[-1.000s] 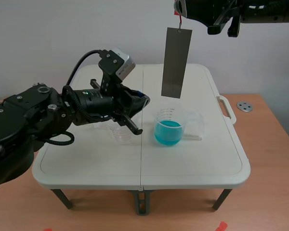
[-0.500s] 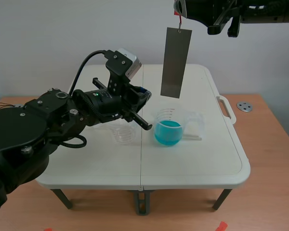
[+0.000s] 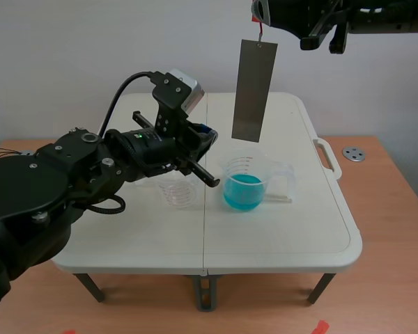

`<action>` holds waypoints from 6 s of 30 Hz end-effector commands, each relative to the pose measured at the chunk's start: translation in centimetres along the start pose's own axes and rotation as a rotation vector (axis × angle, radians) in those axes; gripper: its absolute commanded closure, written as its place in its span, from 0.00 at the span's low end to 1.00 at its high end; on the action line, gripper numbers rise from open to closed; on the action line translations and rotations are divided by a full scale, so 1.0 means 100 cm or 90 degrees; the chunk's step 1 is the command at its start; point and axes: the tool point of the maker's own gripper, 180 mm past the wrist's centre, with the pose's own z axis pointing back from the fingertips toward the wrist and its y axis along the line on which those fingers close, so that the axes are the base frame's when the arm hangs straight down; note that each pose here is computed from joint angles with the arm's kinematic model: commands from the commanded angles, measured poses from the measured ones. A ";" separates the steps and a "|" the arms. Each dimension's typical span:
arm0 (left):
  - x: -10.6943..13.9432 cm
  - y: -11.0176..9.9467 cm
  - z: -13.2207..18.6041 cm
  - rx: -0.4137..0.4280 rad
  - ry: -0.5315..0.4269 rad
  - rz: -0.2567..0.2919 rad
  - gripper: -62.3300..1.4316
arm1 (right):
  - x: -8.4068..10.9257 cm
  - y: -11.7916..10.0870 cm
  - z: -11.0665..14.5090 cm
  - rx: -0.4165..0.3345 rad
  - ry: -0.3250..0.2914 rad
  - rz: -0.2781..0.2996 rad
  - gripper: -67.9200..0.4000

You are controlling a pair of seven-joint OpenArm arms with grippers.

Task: Hold the metal plate by the orange handle, dip it into the blue solution, take it out and point at it, then put the plate back in the beaker on the left.
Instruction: 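Point at the plate with the left hand, then lower the plate into the blue solution, then hold the plate still in the solution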

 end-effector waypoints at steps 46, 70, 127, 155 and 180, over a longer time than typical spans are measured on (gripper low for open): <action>-0.178 -0.042 0.340 0.102 0.394 0.181 0.96 | -0.042 -0.011 -0.008 -0.036 0.017 -0.024 0.98; -0.224 -0.158 0.371 0.036 0.501 0.299 0.96 | -0.106 0.011 -0.018 -0.036 0.044 -0.062 0.98; -0.224 -0.157 0.370 0.037 0.500 0.300 0.96 | -0.126 0.011 -0.016 -0.040 0.060 -0.052 0.98; -0.224 -0.157 0.367 0.039 0.495 0.301 0.96 | -0.125 0.009 -0.014 -0.044 0.058 -0.051 0.98; -0.223 -0.158 0.367 0.036 0.495 0.302 0.96 | -0.097 0.008 -0.014 -0.036 0.012 -0.015 0.98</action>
